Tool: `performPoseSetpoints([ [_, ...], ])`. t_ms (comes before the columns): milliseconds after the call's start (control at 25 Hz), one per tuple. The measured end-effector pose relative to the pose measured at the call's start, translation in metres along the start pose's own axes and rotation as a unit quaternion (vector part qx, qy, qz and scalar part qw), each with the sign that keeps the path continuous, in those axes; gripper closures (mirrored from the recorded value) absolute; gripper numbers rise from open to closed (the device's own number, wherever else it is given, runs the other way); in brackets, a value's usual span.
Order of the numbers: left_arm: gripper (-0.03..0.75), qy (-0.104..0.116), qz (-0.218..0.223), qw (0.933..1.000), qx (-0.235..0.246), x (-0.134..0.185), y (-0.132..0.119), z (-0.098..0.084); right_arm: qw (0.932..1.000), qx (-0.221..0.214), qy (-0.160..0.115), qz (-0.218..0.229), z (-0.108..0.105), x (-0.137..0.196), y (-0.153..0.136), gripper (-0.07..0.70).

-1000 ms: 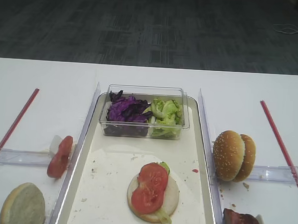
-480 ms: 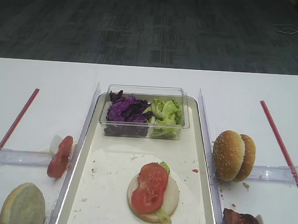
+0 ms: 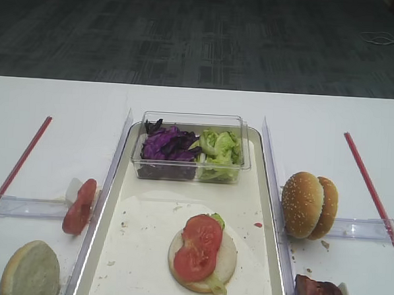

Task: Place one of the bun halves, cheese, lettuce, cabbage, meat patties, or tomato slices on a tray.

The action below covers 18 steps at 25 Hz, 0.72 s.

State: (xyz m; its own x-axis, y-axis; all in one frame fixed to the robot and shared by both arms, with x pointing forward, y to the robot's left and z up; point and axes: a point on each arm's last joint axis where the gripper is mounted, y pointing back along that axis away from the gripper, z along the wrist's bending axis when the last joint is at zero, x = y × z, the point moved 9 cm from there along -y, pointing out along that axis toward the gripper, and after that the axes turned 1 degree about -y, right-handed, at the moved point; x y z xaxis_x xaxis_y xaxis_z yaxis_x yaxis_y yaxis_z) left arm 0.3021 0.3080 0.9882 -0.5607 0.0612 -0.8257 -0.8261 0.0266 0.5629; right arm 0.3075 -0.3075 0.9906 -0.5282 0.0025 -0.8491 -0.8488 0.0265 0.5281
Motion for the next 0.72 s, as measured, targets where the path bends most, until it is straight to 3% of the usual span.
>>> performPoseSetpoints([
  [720,0.492,0.000,0.000,1.0000,0.000,0.0000,0.0000,0.0000,1.0000,0.000,0.000,0.000,0.0000,0.0000,0.0000,0.625],
])
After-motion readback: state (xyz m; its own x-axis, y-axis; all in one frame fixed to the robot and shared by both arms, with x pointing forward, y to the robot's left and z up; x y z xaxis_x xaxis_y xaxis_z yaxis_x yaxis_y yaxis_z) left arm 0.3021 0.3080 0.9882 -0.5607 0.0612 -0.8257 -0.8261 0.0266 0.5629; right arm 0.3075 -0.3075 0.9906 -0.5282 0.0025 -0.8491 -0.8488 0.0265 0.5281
